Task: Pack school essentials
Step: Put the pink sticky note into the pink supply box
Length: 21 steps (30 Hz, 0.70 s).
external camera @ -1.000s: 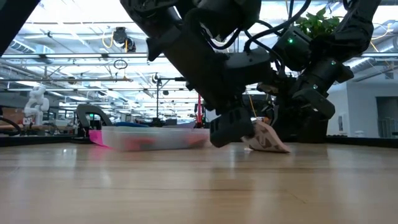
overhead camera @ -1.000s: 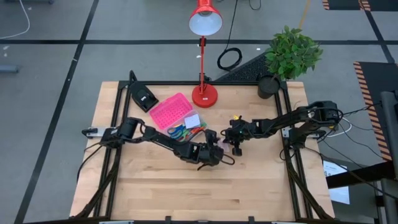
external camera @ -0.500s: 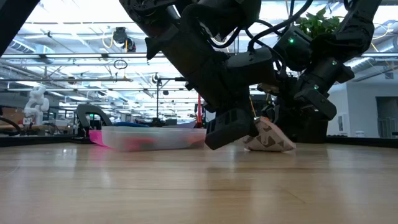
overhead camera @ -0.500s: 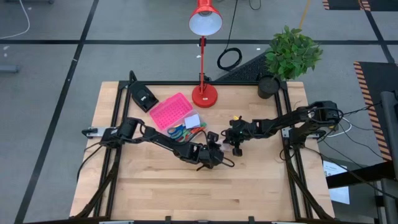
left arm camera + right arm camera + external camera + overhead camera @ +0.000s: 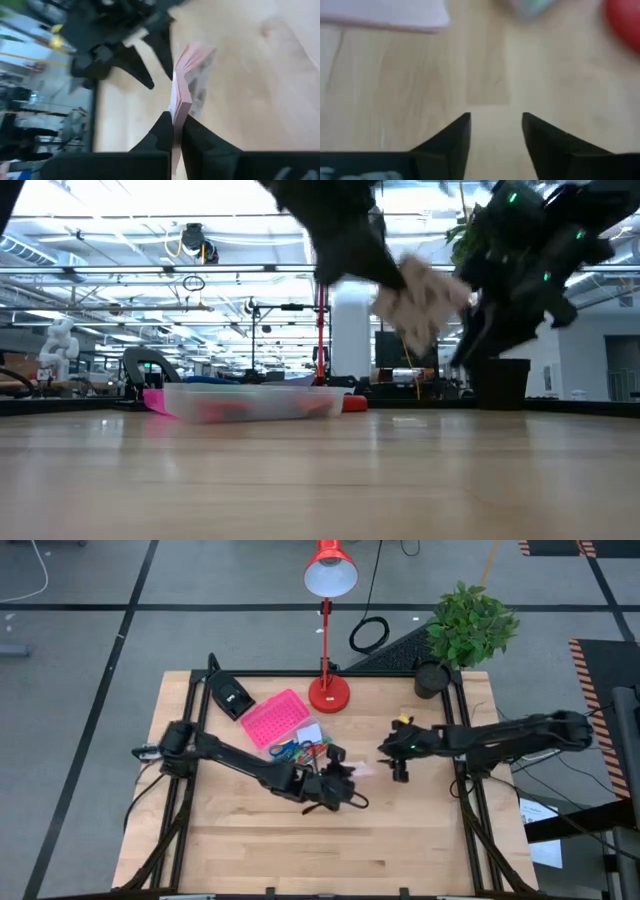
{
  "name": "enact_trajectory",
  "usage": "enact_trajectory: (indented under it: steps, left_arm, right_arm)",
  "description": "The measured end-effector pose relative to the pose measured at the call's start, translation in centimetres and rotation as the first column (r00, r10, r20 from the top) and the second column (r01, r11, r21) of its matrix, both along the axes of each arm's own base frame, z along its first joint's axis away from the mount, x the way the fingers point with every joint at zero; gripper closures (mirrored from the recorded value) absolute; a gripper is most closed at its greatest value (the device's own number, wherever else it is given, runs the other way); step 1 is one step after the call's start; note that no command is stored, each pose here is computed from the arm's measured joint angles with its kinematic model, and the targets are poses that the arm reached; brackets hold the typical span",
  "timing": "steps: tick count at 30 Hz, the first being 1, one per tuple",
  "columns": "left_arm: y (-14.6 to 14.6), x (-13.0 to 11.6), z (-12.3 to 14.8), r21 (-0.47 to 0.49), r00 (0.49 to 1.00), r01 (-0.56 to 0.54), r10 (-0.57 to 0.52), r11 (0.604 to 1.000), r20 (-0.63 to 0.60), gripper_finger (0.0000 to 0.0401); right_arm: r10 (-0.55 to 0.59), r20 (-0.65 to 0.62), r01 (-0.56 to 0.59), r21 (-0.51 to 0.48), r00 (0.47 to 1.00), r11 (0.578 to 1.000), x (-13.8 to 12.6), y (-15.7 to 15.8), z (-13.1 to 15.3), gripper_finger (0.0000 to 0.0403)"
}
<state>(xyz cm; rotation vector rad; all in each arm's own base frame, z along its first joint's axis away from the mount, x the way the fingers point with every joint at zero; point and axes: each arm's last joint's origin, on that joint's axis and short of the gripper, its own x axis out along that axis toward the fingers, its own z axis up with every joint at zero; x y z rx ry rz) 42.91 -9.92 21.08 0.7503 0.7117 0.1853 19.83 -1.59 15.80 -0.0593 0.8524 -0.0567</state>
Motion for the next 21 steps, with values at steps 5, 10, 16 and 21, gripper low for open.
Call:
enact_trajectory:
  steps: [5,10,16,21]
  left_arm:
    - [-0.6,-2.5,4.9,0.057,0.995,-0.06,0.056,0.997,0.078,0.0374]
    - [-1.4,-5.5,9.3,0.089,0.98,-0.127,0.111,0.988,0.165,0.0389]
    - [-1.9,-9.0,11.8,0.1,0.943,-0.274,0.246,0.957,0.225,0.0381]
    - [-1.9,-10.6,10.7,0.131,0.91,-0.389,0.359,0.912,0.205,0.0389]
  right_arm:
    - [-0.017,0.111,0.018,-0.013,0.994,1.0,-1.8,0.1,2.7,0.0198]
    - [-0.017,0.184,0.017,0.001,0.983,1.0,-3.4,0.2,4.3,0.0193]
    - [-0.011,0.23,0.013,-0.006,0.973,1.0,-4.3,0.3,5.2,0.0198]
    - [-0.009,0.234,0.011,-0.008,0.972,1.0,-4.4,0.3,5.3,0.0201]
